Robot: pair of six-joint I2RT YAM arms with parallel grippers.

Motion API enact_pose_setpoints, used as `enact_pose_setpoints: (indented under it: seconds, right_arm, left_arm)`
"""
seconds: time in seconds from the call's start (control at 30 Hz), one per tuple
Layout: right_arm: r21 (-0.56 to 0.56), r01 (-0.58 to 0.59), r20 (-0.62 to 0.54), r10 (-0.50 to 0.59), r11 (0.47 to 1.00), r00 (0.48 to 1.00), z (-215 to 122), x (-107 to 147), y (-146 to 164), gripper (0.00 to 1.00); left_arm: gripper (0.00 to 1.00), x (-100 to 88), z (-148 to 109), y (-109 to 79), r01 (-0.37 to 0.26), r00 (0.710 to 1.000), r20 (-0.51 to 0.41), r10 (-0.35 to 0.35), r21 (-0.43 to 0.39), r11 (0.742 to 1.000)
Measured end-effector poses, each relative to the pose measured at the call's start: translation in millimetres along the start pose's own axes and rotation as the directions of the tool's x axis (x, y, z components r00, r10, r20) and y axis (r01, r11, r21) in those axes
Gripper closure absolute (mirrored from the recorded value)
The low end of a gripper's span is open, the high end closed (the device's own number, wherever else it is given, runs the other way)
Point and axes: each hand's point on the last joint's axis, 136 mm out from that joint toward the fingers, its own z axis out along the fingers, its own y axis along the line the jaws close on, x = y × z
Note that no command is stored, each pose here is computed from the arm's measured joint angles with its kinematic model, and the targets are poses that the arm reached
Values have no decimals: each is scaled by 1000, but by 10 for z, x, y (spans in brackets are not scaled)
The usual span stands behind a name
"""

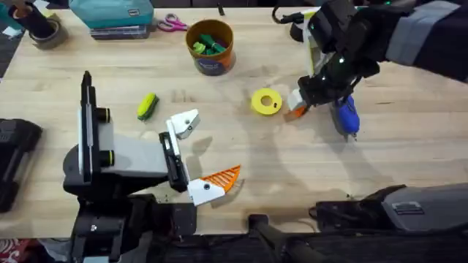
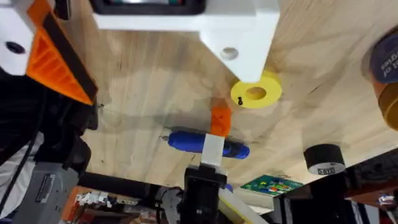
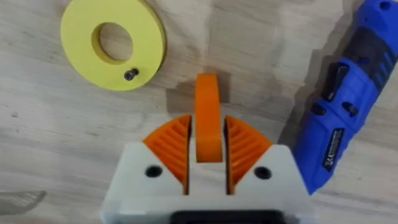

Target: Pick up the gripper from the table and insert it into the empty holder that is missing its gripper. Then pick up a screw, insert it into the mounting hole, and use the screwdriver to tighten it. Finally, clean up the table by picking up the vegetable and placing it into the bucket.

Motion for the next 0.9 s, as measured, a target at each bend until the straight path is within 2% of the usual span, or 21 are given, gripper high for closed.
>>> enact_pose_setpoints:
  seconds: [0.23,0.27,0.7,0.73,0.9]
  right_arm:
    - [-1,-4,9,4,1000,1000,0,-22,3,949]
    - [-2,-4,14,4,1000,1000,-5,-30,4,982]
    - [-6,-4,45,4,1000,999,-64,-64,7,990]
    - [-16,-19,109,21,1000,994,-244,-87,7,990]
    - [-50,-51,273,63,997,960,-724,-117,2,991]
  left_arm:
    - [16,0,0,1,0,1000,0,0,0,1000]
    - [15,0,0,0,0,1000,0,0,0,1000]
    - [15,0,0,0,0,1000,0,0,0,1000]
    - [15,0,0,0,0,1000,0,0,0,1000]
    - [15,0,0,0,0,1000,0,0,0,1000]
